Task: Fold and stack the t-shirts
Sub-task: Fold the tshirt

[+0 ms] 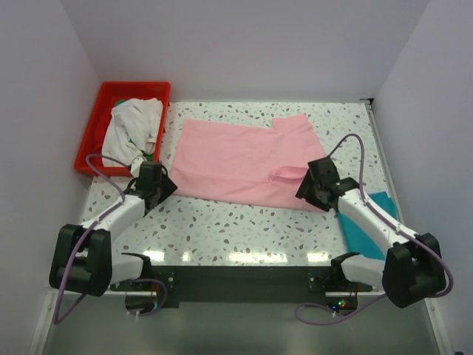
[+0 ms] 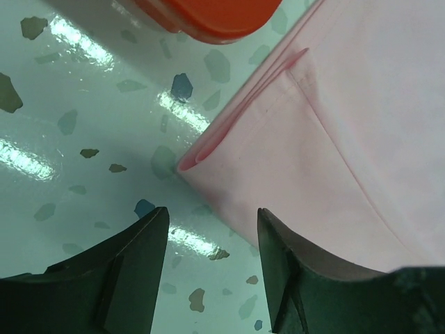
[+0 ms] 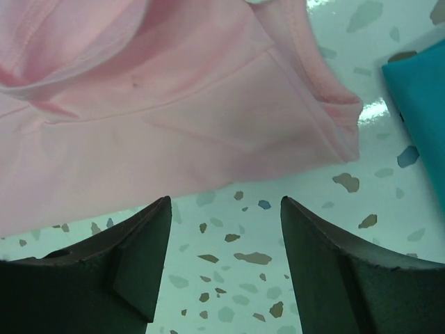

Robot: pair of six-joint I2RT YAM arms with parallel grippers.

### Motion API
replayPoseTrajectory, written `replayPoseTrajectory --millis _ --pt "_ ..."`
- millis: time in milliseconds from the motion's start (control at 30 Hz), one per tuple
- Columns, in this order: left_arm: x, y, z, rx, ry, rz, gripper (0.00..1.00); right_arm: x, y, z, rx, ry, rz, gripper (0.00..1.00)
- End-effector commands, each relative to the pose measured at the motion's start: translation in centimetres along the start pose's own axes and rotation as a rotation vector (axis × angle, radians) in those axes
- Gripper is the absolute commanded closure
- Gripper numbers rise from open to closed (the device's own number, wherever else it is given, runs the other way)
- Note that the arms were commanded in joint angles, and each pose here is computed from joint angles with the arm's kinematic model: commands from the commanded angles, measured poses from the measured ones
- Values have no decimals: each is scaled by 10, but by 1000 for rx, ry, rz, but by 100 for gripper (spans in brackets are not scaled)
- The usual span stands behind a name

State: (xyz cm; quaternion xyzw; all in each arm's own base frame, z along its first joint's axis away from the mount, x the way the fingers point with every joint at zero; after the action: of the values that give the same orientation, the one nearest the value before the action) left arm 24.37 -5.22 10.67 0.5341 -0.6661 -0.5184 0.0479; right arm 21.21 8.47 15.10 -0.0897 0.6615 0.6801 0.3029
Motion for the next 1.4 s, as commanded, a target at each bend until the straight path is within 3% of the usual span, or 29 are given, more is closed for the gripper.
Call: replayPoseTrajectory --millis 0,467,567,700,767,800,900,933,1033,1367 --pt "-5 -5 -2 22 53 -37 41 1 0 -11 29 -136 -33 32" --pt "-4 -31 8 -18 64 -32 43 6 -42 -33 128 -191 27 32" --pt "-1 -36 7 -14 59 -7 50 7 -48 -39 148 -196 36 32" --pt "1 -39 8 -16 58 5 67 2 -52 -42 154 -199 30 34" --pt "1 -39 7 -12 55 10 75 -1 -54 -41 150 -186 31 41" --pt "0 -39 5 -4 54 11 84 -2 -55 -40 145 -179 30 52" --pt "-2 -34 2 1 51 19 97 -8 -54 -36 124 -161 36 74" --pt "-4 -30 0 8 51 16 100 -9 -50 -36 109 -156 54 92" --pt "-7 -20 3 -23 42 13 100 -12 -37 -34 77 -152 54 99" --pt "-1 35 32 -28 80 -28 100 5 50 -44 -58 -201 26 100"
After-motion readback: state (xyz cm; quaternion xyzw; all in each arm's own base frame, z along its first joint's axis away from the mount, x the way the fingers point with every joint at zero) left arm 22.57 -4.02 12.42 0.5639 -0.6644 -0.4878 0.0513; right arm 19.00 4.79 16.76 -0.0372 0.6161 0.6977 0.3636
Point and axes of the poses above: each gripper's point midway between its finger pads, its own y axis back along the fingers, its own z axis along the line the jaws close on, x = y × z, the point moved 9 cm from there along y, back along the fingers, and after that the axes turned 9 degrees about y, right-handed, at the moved point
